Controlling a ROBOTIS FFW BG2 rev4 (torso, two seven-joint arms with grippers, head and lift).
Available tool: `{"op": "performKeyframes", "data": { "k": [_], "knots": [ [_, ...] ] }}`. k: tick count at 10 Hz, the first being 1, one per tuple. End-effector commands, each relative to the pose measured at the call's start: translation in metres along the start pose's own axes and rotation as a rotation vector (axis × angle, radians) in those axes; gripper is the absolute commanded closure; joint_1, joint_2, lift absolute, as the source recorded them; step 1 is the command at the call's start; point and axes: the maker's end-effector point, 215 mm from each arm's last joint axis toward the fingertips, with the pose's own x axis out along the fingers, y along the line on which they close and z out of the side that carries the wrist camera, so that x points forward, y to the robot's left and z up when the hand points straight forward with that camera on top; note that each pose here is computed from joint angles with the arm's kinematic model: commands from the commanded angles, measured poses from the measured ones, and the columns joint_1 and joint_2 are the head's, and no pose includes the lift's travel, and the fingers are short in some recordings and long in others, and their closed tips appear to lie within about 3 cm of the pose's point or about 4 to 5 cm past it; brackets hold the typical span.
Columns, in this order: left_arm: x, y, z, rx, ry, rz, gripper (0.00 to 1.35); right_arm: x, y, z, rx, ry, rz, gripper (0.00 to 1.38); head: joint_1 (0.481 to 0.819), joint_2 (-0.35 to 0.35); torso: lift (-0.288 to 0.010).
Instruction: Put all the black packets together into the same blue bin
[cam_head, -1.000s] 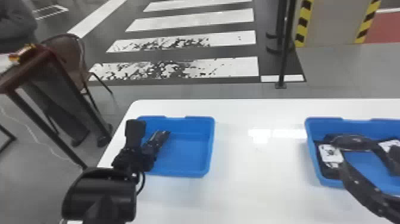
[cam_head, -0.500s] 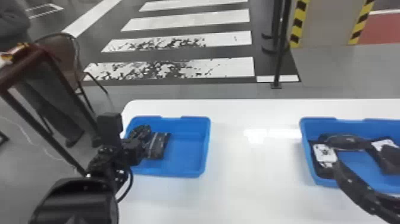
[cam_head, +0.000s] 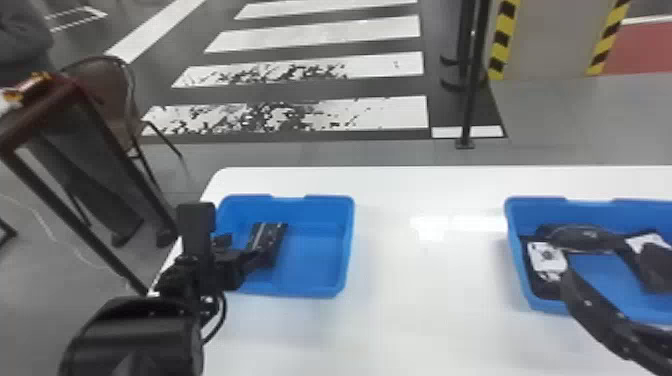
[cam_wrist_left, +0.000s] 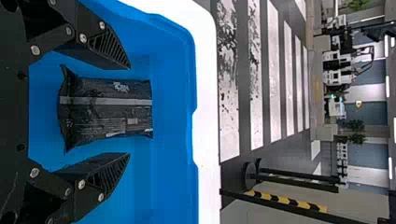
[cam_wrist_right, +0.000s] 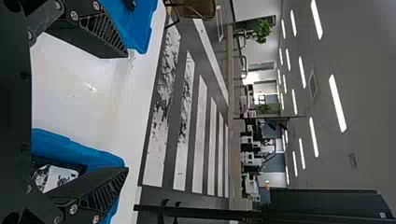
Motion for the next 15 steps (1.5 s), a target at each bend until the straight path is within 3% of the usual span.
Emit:
{"op": "performKeyframes", "data": {
  "k": [1,6,10,11,12,13,15],
  "knots": [
    [0.005,-0.001,-0.009,-0.005,0.029,-0.006,0.16,0.001,0.001,-0.001,0.000,0.001,0.002,0.17,0.695,0.204,-0.110],
    [0.032,-0.015,-0.028,-0.047,0.113,-0.070,0.16,0.003,0.001,0.000,-0.002,-0.003,0.008,0.17,0.695,0.190,-0.110],
    [0.053,0.000,-0.033,-0.037,0.138,-0.047,0.16,0.003,0.002,-0.002,0.000,-0.002,0.013,0.17,0.695,0.196,-0.110],
    [0.054,0.002,-0.039,-0.034,0.172,-0.034,0.28,0.003,0.001,0.000,-0.001,-0.006,0.013,0.17,0.695,0.200,-0.110],
    [0.055,0.004,-0.041,0.002,0.199,-0.012,0.86,0.003,0.001,-0.001,0.000,-0.004,0.013,0.17,0.695,0.205,-0.110],
    [0.055,0.001,-0.044,0.011,0.211,-0.005,1.24,0.003,0.002,-0.002,0.002,-0.003,0.015,0.17,0.695,0.209,-0.110],
    [0.055,-0.001,-0.045,0.044,0.214,0.003,1.21,0.003,0.002,0.001,0.001,-0.012,0.017,0.17,0.695,0.208,-0.110]
  ]
}}
